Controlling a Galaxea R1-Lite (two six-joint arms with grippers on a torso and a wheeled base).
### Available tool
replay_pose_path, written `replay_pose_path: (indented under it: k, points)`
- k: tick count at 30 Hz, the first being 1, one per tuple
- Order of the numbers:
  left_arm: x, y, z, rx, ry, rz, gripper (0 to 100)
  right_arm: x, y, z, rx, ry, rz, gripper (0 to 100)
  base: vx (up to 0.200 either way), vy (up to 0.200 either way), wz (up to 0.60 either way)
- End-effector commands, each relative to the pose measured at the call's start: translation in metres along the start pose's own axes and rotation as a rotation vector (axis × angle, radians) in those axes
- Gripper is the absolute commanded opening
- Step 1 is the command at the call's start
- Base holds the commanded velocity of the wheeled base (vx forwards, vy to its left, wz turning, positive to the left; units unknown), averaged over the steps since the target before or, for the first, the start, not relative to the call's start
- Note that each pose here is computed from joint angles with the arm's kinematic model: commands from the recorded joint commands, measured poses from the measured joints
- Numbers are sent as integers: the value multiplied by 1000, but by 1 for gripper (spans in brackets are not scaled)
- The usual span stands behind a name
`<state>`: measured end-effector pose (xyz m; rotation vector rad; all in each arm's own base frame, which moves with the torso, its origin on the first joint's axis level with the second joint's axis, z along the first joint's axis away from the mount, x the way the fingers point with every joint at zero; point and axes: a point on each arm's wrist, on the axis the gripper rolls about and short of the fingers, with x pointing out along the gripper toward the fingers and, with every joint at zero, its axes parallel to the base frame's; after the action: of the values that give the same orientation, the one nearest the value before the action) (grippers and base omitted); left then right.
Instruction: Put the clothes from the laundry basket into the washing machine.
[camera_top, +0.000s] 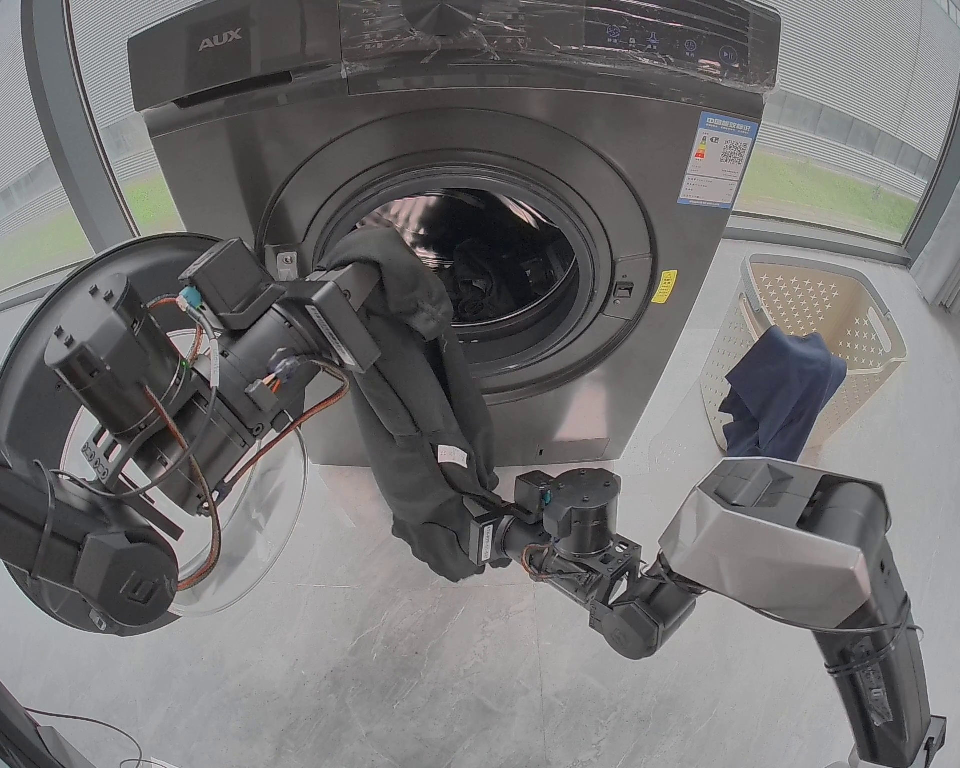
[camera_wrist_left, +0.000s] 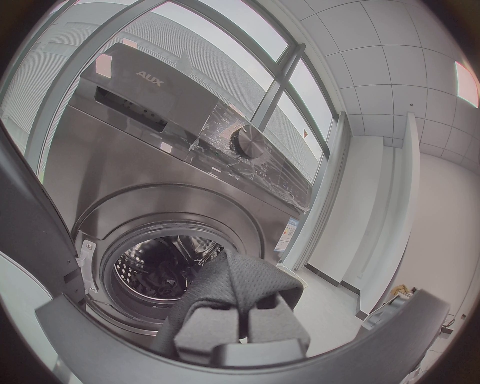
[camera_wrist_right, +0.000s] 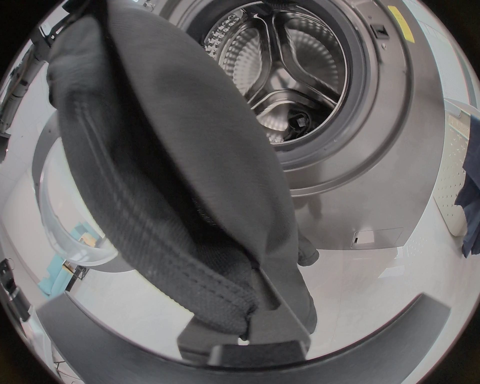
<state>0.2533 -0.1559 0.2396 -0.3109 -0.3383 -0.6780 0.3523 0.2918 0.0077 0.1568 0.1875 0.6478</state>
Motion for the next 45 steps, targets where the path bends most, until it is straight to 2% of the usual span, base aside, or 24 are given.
replay_pose_path:
  k: [1,4,6,9,11,13,14,15,16,20,23,26,27,28,31,32,37,40,42,45]
  points:
    - [3,13,-11,9,26,37,0,-45,18,45,-1,-52,39,0,0,0,0]
    - [2,19,-11,17,25,54,0,-66,18,56,0,-56,39,0,0,0,0]
    - [2,25,-9,25,20,72,0,-93,13,69,0,-58,23,0,0,0,0]
    - [1,27,-8,29,20,81,0,-108,7,75,-1,-53,2,0,0,0,0]
    - [0,32,-8,35,18,96,0,-123,-2,84,-43,-65,-28,0,0,0,0]
    - [0,32,-8,35,18,96,0,-124,-3,85,-44,-66,-29,0,0,0,0]
    - [-2,37,-7,42,19,111,0,-137,-8,94,-64,-81,-46,0,0,0,0]
    - [-2,39,-7,44,18,117,0,-143,-7,97,-64,-80,-45,0,0,0,0]
    - [-2,41,-6,46,15,125,0,-158,-4,94,-61,-55,-37,0,0,0,0]
    - [-2,39,-3,46,5,118,0,-162,-5,84,-58,-27,-37,0,0,0,0]
    - [-3,34,-1,44,0,103,0,-145,-8,66,-59,-15,-39,0,0,0,0]
    - [-4,23,3,36,-13,73,0,-121,-14,48,-70,-36,-45,0,0,0,0]
    - [-4,23,3,36,-13,73,0,-121,-14,48,-70,-36,-45,0,0,0,0]
    - [-4,19,5,31,-18,61,0,-108,-18,36,-77,-24,-50,0,0,0,0]
    - [-4,16,7,29,-24,53,0,-93,-21,29,-79,-24,-50,0,0,0,0]
    - [-4,16,7,28,-24,51,0,-91,-21,29,-79,-24,-50,100,0,0,0]
    - [-4,16,8,28,-27,49,0,-76,-24,19,-82,-23,-53,100,0,0,0]
    - [-3,14,7,26,-27,43,0,-72,-30,11,-112,-3,-70,100,0,0,0]
    - [-3,14,8,26,-29,43,0,-71,-34,8,-114,5,-79,100,0,0,0]
    - [-2,13,7,26,-28,39,0,-71,-31,7,-117,4,-66,100,0,0,0]
